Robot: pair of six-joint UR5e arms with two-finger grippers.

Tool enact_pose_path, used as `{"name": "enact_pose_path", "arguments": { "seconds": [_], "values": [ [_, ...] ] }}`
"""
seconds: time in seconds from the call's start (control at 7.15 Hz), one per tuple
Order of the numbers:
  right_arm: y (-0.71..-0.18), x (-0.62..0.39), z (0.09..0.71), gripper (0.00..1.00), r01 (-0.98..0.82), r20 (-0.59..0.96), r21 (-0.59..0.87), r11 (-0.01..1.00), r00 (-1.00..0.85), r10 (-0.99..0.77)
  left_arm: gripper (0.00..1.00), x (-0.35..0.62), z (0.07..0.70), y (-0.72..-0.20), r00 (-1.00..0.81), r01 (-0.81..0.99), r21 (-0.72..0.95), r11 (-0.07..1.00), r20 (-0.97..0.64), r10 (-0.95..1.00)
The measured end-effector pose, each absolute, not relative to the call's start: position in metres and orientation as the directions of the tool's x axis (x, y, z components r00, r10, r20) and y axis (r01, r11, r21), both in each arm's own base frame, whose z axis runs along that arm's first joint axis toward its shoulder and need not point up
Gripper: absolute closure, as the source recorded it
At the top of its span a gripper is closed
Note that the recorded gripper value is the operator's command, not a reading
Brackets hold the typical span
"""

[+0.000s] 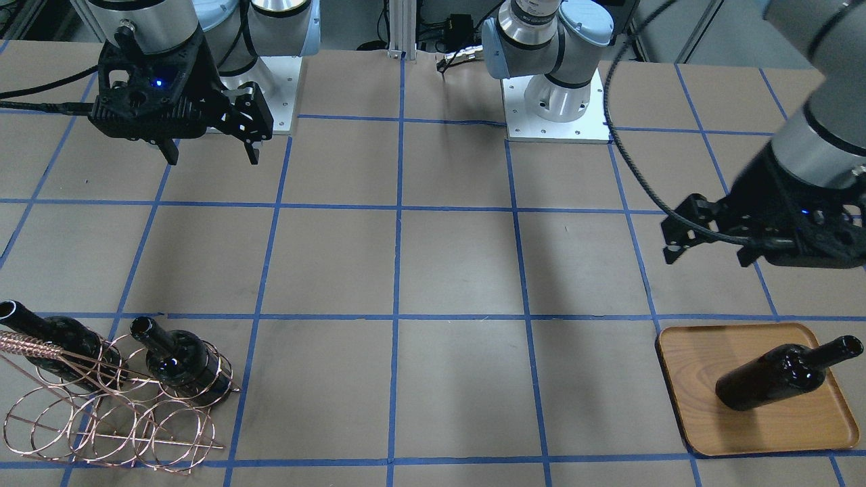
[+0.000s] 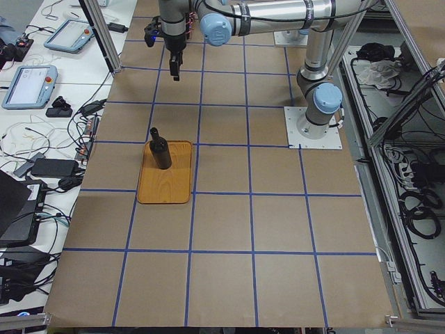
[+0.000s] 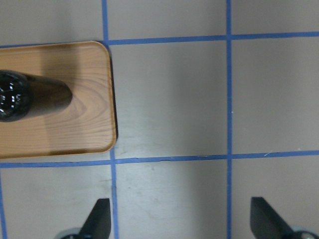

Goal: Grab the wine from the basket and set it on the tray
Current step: 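Open the left gripper and raise it away from the bottle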

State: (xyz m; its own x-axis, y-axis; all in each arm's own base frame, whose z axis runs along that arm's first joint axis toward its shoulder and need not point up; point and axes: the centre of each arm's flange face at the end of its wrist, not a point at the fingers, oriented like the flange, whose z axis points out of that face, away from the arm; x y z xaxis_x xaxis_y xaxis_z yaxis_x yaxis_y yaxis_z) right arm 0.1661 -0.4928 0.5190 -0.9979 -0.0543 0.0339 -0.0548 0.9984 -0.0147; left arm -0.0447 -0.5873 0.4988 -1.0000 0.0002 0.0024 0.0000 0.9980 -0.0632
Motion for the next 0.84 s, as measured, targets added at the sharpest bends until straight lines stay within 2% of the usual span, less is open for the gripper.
{"name": "enact_pose_path", "arguments": {
  "seconds": [0.42,0.84],
  "values": [
    [-0.493,0.165,0.519,0.00,-0.054,0.040,-0.014,0.998,-0.998,-0.054,0.00,-0.162,0.511,-0.528,-1.000,-0.007,-0.080,0.997,0.001,-0.007],
    [-0.493,0.165,0.518,0.00,-0.053,0.041,-0.014,0.998,-0.998,-0.053,0.00,-0.174,0.530,-0.497,-1.000,0.008,-0.117,0.993,-0.001,0.008]
  ]
}}
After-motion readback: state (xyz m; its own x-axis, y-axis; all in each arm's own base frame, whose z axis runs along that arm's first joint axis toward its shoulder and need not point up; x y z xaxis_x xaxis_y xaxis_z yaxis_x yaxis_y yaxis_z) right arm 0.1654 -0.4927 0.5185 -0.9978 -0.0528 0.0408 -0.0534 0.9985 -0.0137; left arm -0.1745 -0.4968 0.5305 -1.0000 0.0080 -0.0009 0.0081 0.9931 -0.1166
